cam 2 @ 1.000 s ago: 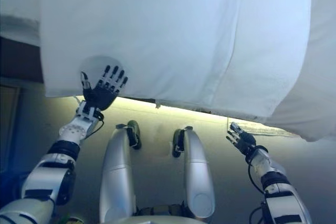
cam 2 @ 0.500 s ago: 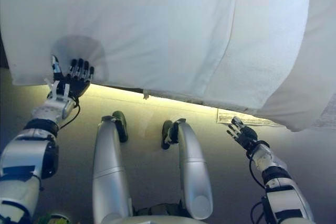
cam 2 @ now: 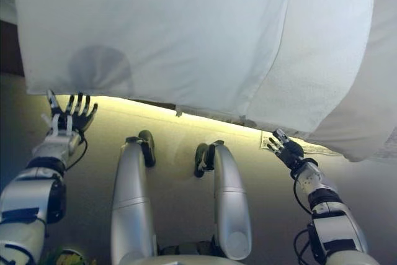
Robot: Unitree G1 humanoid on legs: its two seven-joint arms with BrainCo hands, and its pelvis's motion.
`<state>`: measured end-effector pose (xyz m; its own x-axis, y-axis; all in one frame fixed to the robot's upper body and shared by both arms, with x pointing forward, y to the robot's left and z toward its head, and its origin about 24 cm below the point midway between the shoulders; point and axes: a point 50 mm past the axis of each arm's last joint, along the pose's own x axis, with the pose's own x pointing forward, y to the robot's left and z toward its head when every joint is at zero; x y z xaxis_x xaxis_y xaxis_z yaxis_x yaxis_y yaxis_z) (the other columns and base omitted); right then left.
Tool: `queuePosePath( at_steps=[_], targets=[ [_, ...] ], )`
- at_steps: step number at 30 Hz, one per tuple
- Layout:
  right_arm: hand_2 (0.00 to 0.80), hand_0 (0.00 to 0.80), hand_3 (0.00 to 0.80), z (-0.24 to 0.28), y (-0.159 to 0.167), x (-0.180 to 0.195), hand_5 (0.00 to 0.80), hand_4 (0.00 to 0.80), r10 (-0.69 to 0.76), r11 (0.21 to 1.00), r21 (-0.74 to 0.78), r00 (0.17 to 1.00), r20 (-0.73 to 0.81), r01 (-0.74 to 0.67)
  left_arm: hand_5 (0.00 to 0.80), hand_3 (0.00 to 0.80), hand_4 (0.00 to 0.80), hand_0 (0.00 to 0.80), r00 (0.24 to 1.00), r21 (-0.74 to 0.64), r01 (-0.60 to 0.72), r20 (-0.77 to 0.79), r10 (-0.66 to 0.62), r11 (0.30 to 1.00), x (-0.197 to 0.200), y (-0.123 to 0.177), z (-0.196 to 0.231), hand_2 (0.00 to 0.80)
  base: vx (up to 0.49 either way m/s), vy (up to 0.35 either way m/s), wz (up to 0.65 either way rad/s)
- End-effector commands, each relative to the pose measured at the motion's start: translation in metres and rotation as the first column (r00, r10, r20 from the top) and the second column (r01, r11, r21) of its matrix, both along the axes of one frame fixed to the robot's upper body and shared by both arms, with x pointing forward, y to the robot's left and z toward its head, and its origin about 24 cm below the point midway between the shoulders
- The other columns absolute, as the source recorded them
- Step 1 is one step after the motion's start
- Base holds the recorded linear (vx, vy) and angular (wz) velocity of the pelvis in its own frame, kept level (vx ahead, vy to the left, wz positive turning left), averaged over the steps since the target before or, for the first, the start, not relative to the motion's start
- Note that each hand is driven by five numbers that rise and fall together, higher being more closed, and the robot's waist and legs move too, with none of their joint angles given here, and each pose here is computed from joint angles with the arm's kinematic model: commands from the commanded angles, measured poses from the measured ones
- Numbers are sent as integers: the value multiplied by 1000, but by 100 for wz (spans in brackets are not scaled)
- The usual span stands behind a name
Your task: Make the bed neatly
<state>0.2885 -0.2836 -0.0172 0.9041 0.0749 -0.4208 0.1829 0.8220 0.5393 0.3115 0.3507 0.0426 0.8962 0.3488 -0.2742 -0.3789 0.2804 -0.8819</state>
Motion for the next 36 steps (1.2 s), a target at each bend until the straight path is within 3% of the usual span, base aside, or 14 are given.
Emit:
queuePosePath(
  at_steps=[1, 10, 16, 22, 27, 28, 31, 33, 36],
  targets=[
    [0, 0, 0, -12, -35, -34, 0, 0, -89, 995, -54, 996, -18, 87, 0, 0, 0, 0, 994, -41, -27, -103, 22, 999, -34, -6, -49, 0, 9, 78, 5],
    [0, 0, 0, -45, -35, -78, 0, 0, -106, 994, -32, 990, -91, 103, 0, 0, 0, 0, 956, -82, 14, -290, -37, 997, -120, -33, -131, 0, 34, 12, 9],
    [0, 0, 0, -64, -21, -98, 0, 0, -77, 997, -16, 985, -154, 75, 0, 0, 0, 0, 929, -119, 72, -353, -111, 990, -152, -50, -153, 0, 31, -35, 5],
    [0, 0, 0, -89, -10, -130, 0, 0, -49, 999, -32, 950, -309, 41, 0, 0, 0, 0, 890, -126, 158, -413, -196, 979, -171, -61, -164, 0, 129, -38, -7],
    [0, 0, 0, -109, 7, -154, 0, 0, -55, 999, -22, 912, -407, 50, 0, 0, 0, 0, 741, -73, 364, -581, -336, 929, -187, -72, -176, 0, 150, -23, -5],
    [0, 0, 0, -116, 14, -164, 0, 0, -54, 998, -9, 898, -436, 55, 0, 0, 0, 0, 668, -58, 454, -639, -382, 889, -192, -74, -179, 0, 70, 8, -10],
    [0, 0, 0, -128, 29, -181, 0, 0, -46, 996, 38, 862, -505, 76, 0, 0, 0, 0, 570, -73, 565, -685, -453, 822, -198, -85, -185, 0, 64, 23, -8],
    [0, 0, 0, -134, 36, -193, 0, 0, -65, 989, 75, 841, -538, 124, 0, 0, 0, 0, 582, -93, 566, -659, -477, 819, -199, -95, -188, 0, 55, 6, -3],
    [0, 0, 0, -142, 46, -207, 0, 0, -145, 968, 77, 787, -599, 238, 0, 0, 0, 0, 647, -129, 469, -623, -440, 874, -201, -111, -194, 0, 50, -11, -2]
  ],
)
